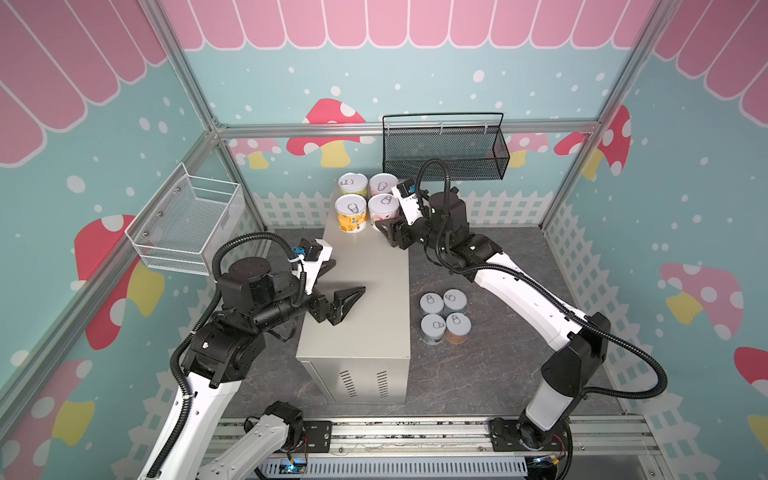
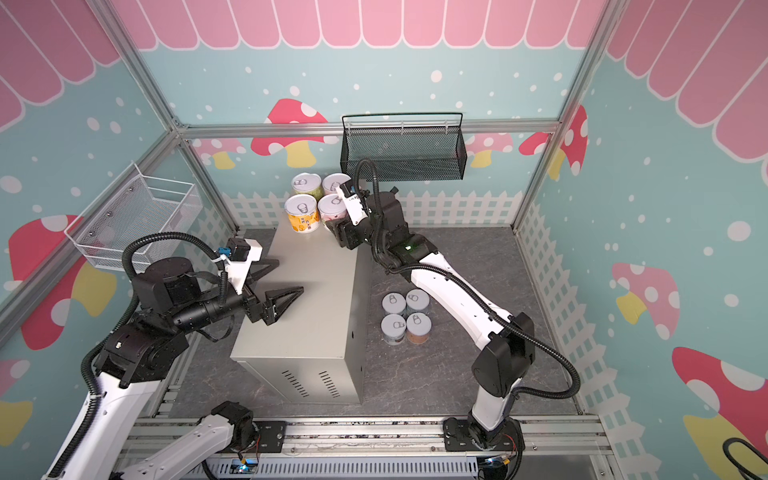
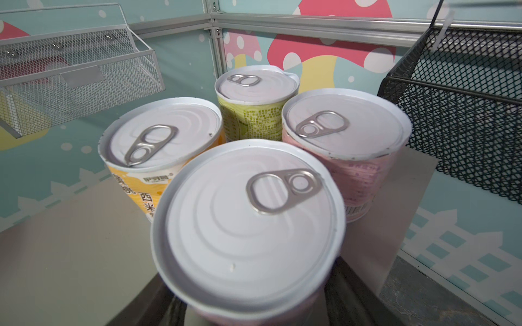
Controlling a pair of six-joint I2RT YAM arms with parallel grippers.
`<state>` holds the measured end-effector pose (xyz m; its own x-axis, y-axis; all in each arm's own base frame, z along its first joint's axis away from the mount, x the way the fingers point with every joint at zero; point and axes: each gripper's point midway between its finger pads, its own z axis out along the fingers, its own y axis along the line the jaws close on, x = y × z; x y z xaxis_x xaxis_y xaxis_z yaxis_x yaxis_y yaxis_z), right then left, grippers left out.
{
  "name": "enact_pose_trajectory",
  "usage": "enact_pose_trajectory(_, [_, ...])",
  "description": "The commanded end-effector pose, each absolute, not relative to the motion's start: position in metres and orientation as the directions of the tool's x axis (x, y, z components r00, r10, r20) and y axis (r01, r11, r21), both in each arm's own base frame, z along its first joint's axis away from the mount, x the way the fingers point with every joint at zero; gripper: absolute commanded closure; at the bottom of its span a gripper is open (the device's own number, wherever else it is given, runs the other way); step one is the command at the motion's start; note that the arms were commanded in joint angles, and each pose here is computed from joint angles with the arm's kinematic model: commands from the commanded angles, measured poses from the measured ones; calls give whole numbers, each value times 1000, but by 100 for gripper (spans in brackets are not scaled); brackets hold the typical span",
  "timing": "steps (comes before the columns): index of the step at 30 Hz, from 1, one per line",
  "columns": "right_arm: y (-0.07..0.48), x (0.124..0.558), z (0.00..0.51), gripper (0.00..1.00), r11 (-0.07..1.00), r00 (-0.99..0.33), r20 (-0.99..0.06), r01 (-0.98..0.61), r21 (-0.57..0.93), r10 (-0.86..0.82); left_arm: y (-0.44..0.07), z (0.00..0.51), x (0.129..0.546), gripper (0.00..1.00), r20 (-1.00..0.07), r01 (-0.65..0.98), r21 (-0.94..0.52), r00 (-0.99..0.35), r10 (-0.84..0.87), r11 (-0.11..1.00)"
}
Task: Place and organize the canned foods onto the counter
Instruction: 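Lower the pink can beside the yellow and pink cans and release, then raise the right gripper away from the placed pink can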
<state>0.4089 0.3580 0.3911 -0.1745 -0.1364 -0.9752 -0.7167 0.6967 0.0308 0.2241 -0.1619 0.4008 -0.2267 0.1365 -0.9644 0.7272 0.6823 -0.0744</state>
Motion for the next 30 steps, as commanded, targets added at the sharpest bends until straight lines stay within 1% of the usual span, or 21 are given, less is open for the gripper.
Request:
enact_pose_trajectory(1, [361,412,392,30,692,-175,-975,-721,33,-136,-159,402,224,0,-969,725,-52,-202,140,687])
enact_pose_trajectory(4, [360,411,393,29,693,-173,-976,-720,32,-134,-160,402,224,0,-969,726,-52,-202,140,685])
enact_pose_trajectory(9, [360,409,398,21,691,-165,-978,-722,30,-131,-159,403,223,0,-970,725,-51,-200,140,687])
enact_pose_trajectory(13, [357,407,401,16,692,-159,-979,-722,27,-127,-159,402,223,0,-970,726,-51,-201,140,686])
enact_pose_trajectory(20, [341,390,414,8,698,-142,-983,-716,22,-115,-159,402,224,0,-970,725,-51,-201,140,686])
enact_pose_trajectory(24, [320,380,413,3,739,-148,-982,-674,13,-118,-159,403,223,0,-970,726,-53,-201,139,685])
enact_pose_trajectory(30, [275,389,411,1,818,-204,-975,-573,44,-91,-160,403,224,0,-970,726,-53,-200,138,685])
